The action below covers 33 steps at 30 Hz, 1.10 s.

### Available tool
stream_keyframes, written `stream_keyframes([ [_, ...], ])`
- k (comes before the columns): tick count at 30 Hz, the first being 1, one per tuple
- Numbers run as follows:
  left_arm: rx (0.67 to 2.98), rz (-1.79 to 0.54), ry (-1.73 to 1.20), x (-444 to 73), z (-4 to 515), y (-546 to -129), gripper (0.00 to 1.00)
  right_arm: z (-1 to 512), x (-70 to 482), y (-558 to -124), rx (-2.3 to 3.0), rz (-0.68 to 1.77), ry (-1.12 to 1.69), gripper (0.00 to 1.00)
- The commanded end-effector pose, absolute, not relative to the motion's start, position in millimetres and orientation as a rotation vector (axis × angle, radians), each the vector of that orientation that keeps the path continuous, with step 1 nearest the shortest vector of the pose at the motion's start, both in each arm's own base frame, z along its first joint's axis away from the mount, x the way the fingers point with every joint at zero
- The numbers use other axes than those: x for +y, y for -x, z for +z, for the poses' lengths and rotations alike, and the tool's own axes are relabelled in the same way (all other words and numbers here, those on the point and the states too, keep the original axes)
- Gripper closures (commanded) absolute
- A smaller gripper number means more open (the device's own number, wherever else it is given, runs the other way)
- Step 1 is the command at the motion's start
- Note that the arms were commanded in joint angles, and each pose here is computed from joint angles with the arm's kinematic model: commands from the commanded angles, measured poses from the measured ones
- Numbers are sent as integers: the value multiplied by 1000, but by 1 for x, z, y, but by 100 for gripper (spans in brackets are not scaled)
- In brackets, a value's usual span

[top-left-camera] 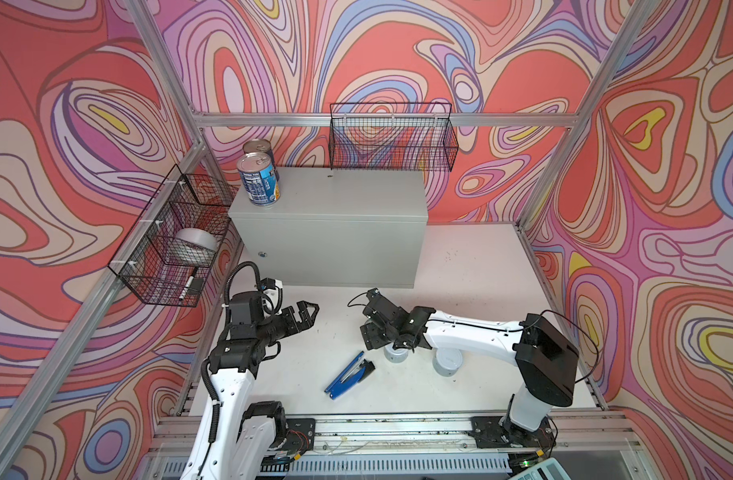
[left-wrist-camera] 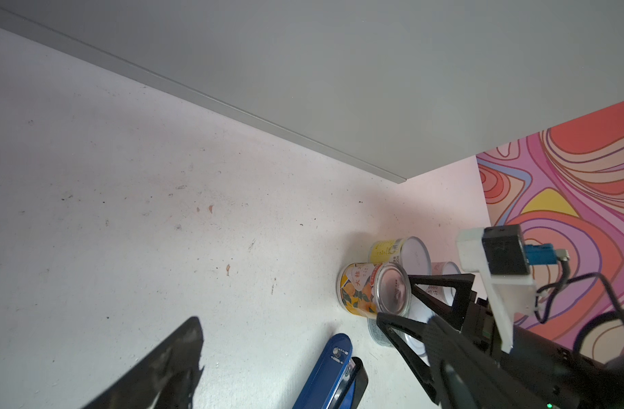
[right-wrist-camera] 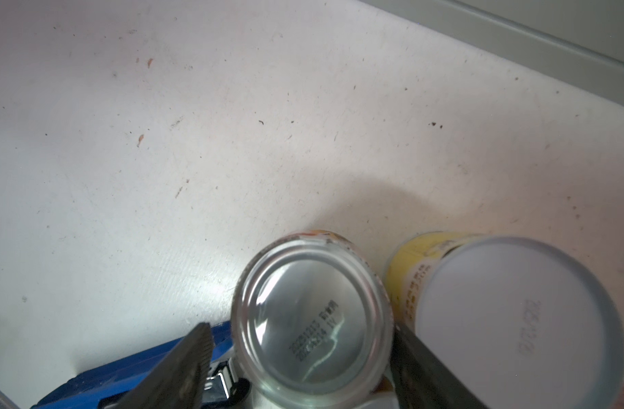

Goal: Place and organize the canned foods onto the counter
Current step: 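Lower the right gripper around the orange fruit-labelled can and close it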

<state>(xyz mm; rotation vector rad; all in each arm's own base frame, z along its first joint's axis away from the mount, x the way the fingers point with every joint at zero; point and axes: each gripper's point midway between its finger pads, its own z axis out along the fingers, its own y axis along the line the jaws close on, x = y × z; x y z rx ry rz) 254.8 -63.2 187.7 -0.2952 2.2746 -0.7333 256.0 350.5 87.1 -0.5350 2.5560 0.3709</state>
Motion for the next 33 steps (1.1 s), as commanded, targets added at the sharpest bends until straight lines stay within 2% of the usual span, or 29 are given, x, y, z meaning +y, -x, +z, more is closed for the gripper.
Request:
stream_keyframes([
  [1,2297,-720,302,-62,183,-252,0,96,367,-256,2522,456,542,20],
  [21,2309,-729,306,-63,181,-253,0,77,366,-269,2540,322,557,24],
  [27,2317,-735,310,-64,179,-254,0,78,365,-274,2532,299,530,35],
  [33,2313,-731,309,-63,180,-253,0,81,359,-275,2516,282,512,35],
])
